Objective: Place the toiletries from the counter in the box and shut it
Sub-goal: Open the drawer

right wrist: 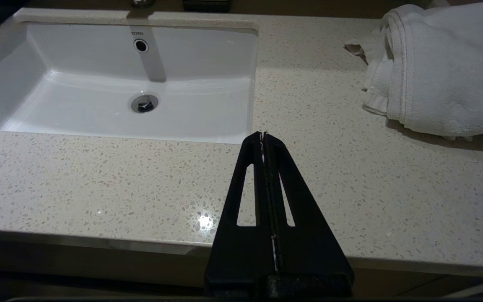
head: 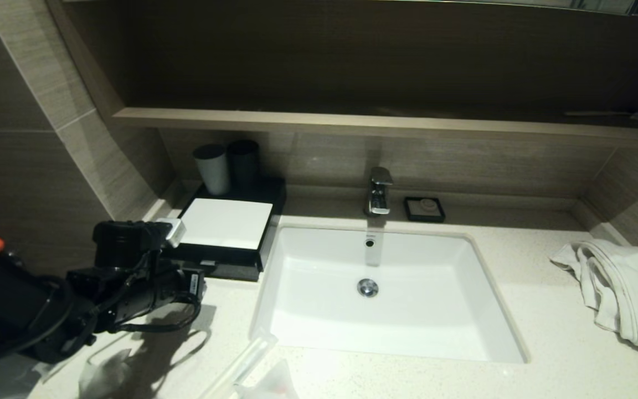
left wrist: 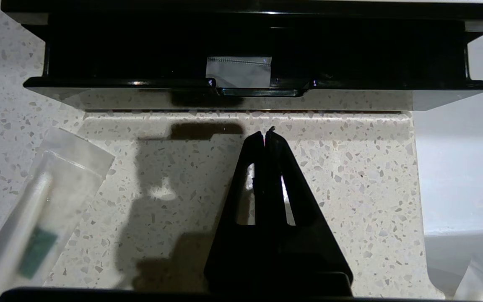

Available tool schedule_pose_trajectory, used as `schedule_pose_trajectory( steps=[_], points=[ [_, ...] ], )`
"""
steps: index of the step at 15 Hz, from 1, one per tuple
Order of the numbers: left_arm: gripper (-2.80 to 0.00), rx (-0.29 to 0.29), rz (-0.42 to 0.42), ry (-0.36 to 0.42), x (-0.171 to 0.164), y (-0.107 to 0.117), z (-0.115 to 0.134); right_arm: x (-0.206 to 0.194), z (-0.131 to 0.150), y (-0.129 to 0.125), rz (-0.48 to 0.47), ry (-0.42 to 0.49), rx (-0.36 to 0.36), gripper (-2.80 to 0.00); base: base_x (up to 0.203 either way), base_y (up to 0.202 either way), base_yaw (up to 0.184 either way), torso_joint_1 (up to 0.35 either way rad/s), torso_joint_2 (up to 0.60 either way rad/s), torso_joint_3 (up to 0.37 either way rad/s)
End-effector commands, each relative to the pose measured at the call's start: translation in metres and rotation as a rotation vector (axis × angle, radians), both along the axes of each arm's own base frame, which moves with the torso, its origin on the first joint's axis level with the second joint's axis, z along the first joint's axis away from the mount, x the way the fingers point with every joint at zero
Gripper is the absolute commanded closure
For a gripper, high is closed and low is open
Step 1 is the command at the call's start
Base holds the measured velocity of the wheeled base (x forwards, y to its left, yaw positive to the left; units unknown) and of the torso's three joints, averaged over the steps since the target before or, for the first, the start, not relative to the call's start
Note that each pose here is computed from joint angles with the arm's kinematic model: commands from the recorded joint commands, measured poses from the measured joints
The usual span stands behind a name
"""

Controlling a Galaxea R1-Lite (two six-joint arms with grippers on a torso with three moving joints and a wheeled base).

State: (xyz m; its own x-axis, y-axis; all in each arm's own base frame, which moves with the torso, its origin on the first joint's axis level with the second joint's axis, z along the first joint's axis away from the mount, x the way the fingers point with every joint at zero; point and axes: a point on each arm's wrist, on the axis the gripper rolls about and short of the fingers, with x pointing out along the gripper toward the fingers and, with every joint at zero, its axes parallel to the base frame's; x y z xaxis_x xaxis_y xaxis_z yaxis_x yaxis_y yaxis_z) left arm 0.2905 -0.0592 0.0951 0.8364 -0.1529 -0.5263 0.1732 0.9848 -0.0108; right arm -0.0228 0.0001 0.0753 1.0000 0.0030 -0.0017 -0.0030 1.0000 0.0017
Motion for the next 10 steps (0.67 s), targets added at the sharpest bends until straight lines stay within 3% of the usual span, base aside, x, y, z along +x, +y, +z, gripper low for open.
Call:
schedule_pose_trajectory(
  steps=[1, 10],
  points=[
    [0.00, 0.002, 0.001, 0.010, 0.0025, -0.0005, -0.0045, 0.0000, 0.0000, 0.0000, 0.000, 0.000, 0.000, 0.00, 0.000, 0.000, 0.000, 0.000, 0.00, 0.000],
    [0.00, -0.026, 0.013, -0.008, 0.0103, -0.0026, -0.0006, 0.0000, 0.0000, 0.0000, 0.000, 0.000, 0.000, 0.00, 0.000, 0.000, 0.000, 0.000, 0.00, 0.000]
  ],
)
